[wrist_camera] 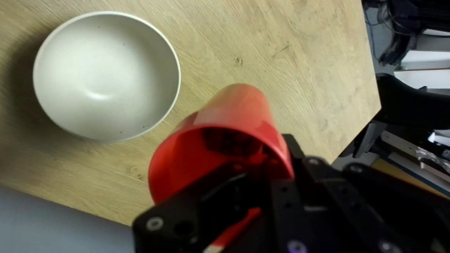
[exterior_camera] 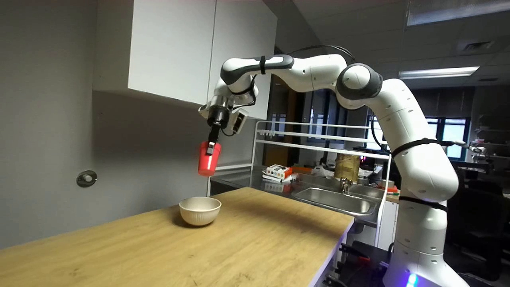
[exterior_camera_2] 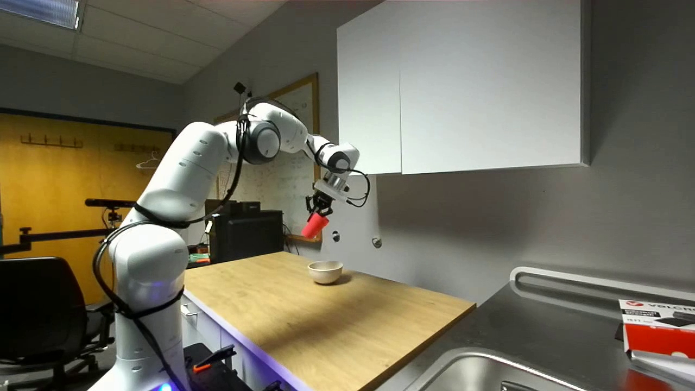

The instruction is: Pour the contents of the cup into the bowl

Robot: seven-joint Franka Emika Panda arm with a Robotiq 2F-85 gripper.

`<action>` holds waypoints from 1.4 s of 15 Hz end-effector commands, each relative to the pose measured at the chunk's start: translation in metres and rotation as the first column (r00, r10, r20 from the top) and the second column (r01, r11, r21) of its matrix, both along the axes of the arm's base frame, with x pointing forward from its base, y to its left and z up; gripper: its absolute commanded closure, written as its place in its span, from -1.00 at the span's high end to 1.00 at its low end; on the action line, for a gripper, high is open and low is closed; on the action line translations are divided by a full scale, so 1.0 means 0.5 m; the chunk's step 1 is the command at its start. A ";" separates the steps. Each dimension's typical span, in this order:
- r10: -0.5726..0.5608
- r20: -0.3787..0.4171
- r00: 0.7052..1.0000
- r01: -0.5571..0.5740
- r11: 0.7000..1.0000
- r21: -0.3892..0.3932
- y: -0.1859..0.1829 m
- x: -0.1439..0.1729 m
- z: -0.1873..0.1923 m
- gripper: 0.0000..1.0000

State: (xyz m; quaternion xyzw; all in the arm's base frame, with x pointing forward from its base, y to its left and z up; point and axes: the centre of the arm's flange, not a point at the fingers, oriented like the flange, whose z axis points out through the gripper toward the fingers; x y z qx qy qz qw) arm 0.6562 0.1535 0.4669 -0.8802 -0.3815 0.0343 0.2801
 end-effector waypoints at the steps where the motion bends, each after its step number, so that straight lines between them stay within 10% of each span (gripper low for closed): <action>1: -0.001 -0.101 0.995 0.013 0.994 0.109 -0.019 0.059 -0.039 -0.97; 11: 0.029 -0.332 0.943 0.074 0.953 0.293 -0.003 0.091 -0.209 -0.97; 21: 0.072 -0.575 0.815 0.214 0.885 0.414 -0.006 0.120 -0.302 -0.97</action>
